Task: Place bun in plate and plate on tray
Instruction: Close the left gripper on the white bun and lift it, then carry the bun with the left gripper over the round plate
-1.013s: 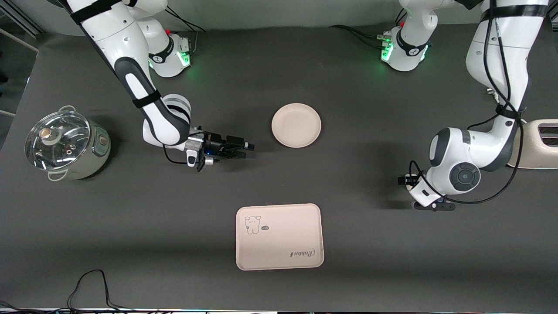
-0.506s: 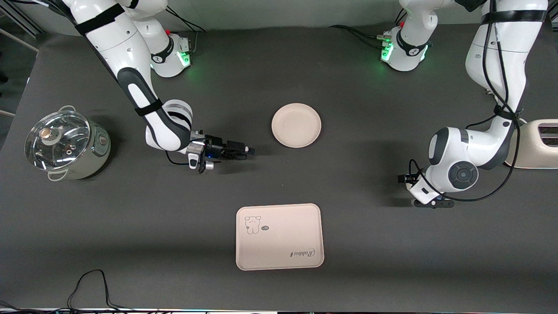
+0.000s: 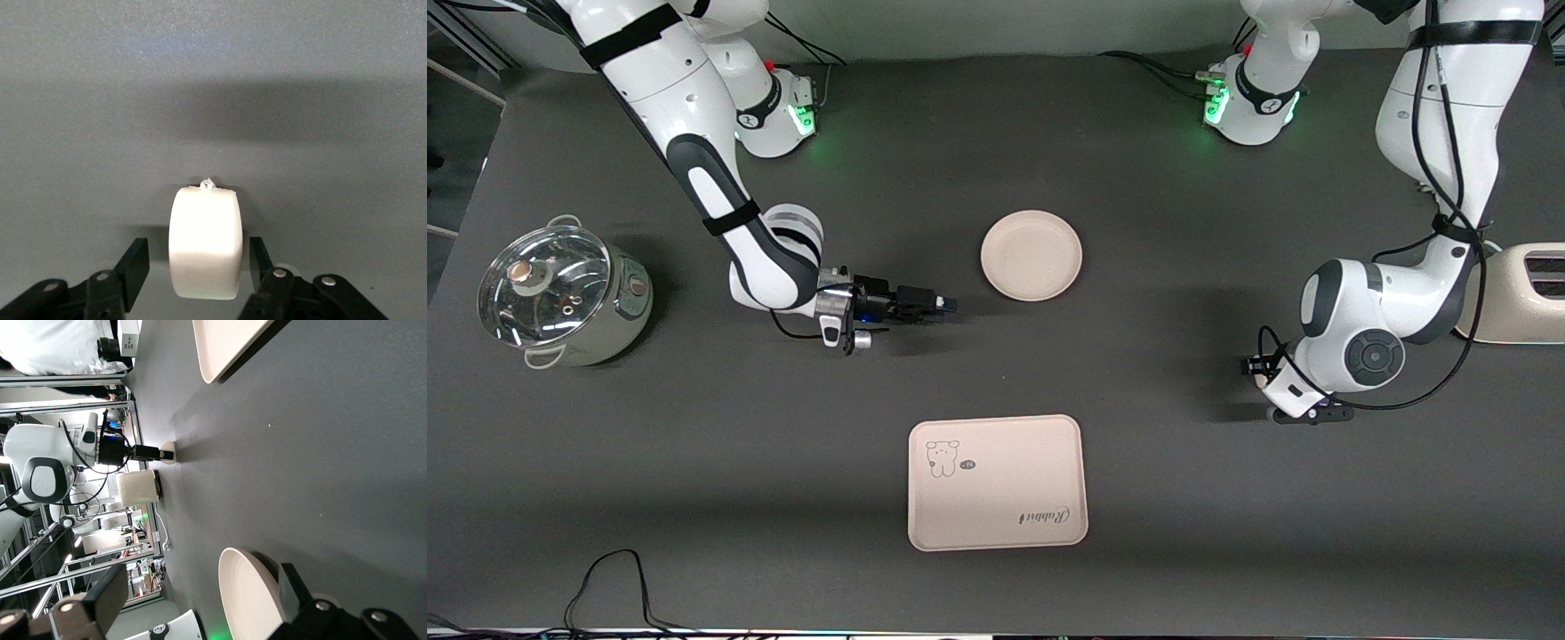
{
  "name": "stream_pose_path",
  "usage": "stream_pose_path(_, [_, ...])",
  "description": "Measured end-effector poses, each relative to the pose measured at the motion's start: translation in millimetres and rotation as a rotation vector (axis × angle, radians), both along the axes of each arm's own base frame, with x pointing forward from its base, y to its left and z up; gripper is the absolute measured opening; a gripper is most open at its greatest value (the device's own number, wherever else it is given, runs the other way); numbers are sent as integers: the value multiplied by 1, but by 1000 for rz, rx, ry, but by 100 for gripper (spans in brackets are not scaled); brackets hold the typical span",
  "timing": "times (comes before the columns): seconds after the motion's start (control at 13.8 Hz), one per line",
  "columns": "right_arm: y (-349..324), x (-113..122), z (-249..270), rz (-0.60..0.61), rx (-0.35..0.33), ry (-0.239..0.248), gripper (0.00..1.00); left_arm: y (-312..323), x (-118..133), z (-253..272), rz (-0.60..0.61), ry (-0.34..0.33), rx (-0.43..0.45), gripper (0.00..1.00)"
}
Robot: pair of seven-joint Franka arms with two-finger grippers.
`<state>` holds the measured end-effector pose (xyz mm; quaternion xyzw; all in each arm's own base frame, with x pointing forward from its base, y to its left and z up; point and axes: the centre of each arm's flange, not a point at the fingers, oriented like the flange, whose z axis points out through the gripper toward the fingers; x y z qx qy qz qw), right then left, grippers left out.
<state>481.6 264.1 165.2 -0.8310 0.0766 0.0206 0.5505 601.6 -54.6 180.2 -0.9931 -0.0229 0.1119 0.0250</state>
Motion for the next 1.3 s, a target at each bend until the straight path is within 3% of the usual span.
stream_pose_path(0.07, [-1, 1, 0, -2, -1, -1, 100, 0, 0, 0, 2, 0, 0, 63])
stream_pose_path(0.22, [-3, 2, 1, -6, -1, -3, 100, 0, 0, 1, 2, -2, 0, 41])
stream_pose_path(0.29, [-3, 3, 1, -7, -1, -4, 100, 0, 1, 3, 2, -4, 0, 41])
stream_pose_path(0.43, [-4, 4, 1, -8, -1, -5, 100, 0, 1, 9, 3, -7, 2, 26])
stream_pose_path(0.72, [-4, 4, 1, -4, -3, -7, 100, -2, 8, 60, -1, 35, 25, 26])
stream_pose_path(0.87, [-4, 3, 1, 31, -19, -20, 100, -10, 13, 125, -9, 65, 48, 27])
stream_pose_path(0.94, [-7, 5, 2, 60, -37, -33, 100, -15, 12, 197, -25, 55, 61, 28])
stream_pose_path(1.09, [-10, 7, 2, 70, -46, -41, 100, -15, 1, 267, -42, 28, 21, 29])
stream_pose_path(1.3, [-8, 14, 8, 98, -56, -69, 100, -14, -42, 367, -56, -12, 6, 29])
